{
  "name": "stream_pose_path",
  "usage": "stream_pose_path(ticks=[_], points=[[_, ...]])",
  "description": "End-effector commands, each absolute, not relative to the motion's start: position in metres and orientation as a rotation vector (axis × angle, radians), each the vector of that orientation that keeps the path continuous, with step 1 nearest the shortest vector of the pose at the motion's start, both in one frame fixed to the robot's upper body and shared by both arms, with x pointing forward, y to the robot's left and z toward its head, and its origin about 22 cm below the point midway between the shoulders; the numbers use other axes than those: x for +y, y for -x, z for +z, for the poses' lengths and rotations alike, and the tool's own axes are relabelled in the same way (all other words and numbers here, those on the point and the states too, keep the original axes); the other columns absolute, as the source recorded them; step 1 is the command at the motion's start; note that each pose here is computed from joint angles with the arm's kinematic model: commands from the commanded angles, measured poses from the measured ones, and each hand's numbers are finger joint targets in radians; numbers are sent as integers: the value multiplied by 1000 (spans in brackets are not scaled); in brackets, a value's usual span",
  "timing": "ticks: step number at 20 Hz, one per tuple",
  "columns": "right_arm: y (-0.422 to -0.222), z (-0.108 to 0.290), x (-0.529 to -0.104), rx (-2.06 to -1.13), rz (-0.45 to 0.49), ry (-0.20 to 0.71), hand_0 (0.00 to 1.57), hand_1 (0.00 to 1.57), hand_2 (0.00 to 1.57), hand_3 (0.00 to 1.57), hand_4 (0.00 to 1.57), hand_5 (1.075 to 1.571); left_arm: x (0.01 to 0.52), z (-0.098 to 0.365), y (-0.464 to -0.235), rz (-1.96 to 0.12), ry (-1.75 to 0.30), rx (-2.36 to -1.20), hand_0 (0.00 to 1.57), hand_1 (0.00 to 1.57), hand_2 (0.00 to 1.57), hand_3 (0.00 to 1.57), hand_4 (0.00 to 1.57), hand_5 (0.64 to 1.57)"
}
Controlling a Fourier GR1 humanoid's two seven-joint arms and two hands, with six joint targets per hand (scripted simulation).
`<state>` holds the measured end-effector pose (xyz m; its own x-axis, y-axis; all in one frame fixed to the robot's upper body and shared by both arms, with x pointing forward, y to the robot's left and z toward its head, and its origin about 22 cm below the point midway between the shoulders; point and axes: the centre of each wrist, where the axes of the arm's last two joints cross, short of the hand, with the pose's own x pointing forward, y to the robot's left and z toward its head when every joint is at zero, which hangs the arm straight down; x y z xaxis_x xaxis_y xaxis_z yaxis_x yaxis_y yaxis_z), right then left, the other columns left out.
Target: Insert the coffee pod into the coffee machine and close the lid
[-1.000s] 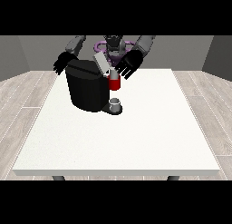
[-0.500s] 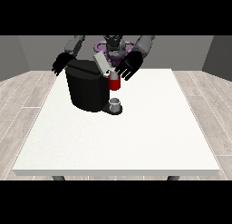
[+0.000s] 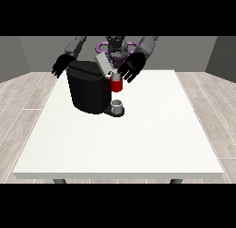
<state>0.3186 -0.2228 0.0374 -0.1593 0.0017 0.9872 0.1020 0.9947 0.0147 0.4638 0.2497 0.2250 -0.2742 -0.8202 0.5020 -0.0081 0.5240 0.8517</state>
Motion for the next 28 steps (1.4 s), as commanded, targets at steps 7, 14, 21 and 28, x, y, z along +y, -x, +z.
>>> stream_pose_path(ticks=[7, 14, 21, 28], points=[[-320, 35, -231, -1720, -99, 85, 0, 0, 0, 0, 463, 1571, 259, 226, -462, -958, -743, -1675, 1073, 1073, 1125, 967, 364, 1571], [-314, 25, -208, -1760, -100, 85, 0, 0, 0, 0, 411, 1571, 249, 220, -463, -1082, -752, -1642, 0, 0, 0, 0, 0, 1571], [-309, 27, -224, -1699, -86, 117, 0, 0, 0, 0, 348, 1571, 270, 208, -460, -1089, -750, -1577, 0, 0, 0, 0, 0, 1571], [-315, 12, -241, -1675, -123, 153, 0, 0, 0, 0, 416, 1571, 237, 199, -460, -1112, -694, -1605, 0, 0, 0, 0, 0, 1571]])
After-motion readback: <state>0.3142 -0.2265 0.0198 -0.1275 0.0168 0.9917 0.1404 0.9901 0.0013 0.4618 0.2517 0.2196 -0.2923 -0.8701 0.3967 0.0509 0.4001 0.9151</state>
